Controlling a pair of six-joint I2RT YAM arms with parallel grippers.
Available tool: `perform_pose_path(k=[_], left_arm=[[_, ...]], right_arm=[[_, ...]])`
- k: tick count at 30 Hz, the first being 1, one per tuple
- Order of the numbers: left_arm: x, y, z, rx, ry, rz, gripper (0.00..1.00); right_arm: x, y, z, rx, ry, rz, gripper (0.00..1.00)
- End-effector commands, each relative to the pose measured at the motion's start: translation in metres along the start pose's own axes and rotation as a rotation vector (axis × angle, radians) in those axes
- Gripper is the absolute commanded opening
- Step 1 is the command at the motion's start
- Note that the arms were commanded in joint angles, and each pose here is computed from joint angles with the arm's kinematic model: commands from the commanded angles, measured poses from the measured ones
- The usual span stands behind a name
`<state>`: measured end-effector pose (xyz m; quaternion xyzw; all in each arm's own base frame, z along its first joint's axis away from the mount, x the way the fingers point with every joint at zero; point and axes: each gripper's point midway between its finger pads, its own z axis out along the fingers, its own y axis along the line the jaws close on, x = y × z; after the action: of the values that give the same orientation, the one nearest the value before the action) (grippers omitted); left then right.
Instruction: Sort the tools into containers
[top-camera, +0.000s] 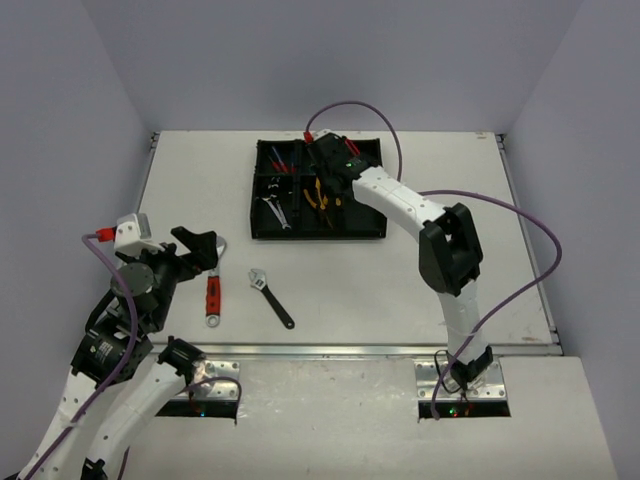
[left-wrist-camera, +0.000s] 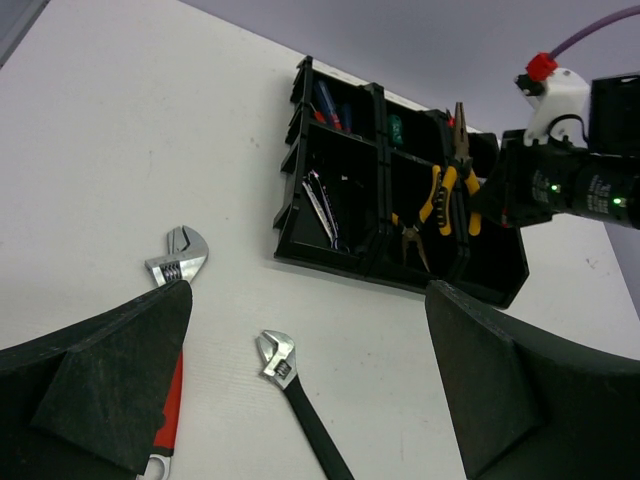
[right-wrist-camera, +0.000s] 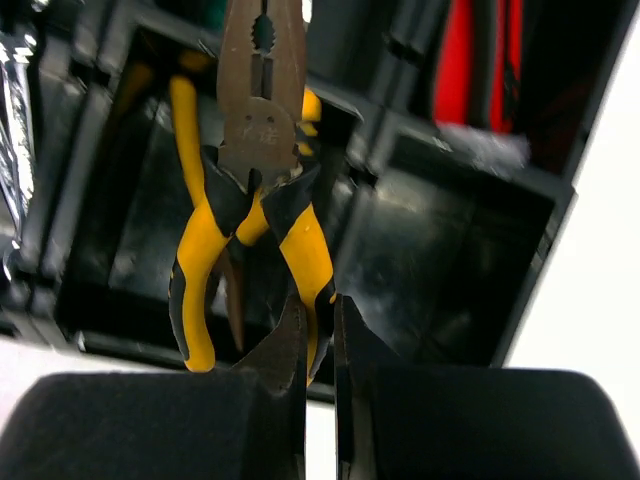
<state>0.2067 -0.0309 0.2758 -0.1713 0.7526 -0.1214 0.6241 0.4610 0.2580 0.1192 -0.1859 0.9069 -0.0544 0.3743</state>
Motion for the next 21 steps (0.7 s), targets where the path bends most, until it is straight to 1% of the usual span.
perform_pose_path(k=[1,7,9,10,11,13,14,16,18,19,21], left_arm=[[-0.004,-0.005,0.002,0.010,-0.013,-0.004,1.00],[-0.004,-0.005,0.003,0.009,-0.011,-0.001,1.00],[-0.004,-0.005,0.002,0.011,-0.012,-0.003,1.00],[-0.004,-0.005,0.003,0.010,-0.011,-0.002,1.00],[-0.004,-0.006,0.003,0.012,-0.008,-0.001,1.00],[-0.003,-0.005,0.004,0.009,-0.005,0.001,1.00],[-0.003,-0.005,0.004,0.009,-0.005,0.001,1.00],[-0.003,-0.006,0.004,0.009,-0.006,0.001,1.00],[-0.002,-0.005,0.005,0.006,-0.002,0.003,1.00],[-0.002,-0.005,0.005,0.004,0.000,0.005,1.00],[-0.001,-0.005,0.006,-0.001,0.003,0.007,1.00]], right_arm=[[-0.029,0.007,0.007,0.048,-0.049,-0.025,0.00],[-0.013,0.021,0.018,0.026,-0.018,-0.031,0.00],[-0.010,0.023,0.021,0.027,-0.010,-0.037,0.03],[-0.008,0.023,0.022,0.028,-0.005,-0.039,0.06],[-0.006,0.023,0.022,0.028,0.002,-0.041,0.11],[-0.005,0.025,0.020,0.019,0.006,-0.042,0.32],[-0.004,0.026,0.019,0.016,0.005,-0.043,0.40],[-0.008,0.028,0.013,0.006,-0.004,-0.041,0.50],[-0.014,0.030,0.002,-0.018,-0.019,-0.027,0.70],[-0.017,0.030,-0.003,-0.025,-0.022,-0.021,0.74],[-0.023,0.027,-0.014,-0.031,-0.035,-0.001,0.77]])
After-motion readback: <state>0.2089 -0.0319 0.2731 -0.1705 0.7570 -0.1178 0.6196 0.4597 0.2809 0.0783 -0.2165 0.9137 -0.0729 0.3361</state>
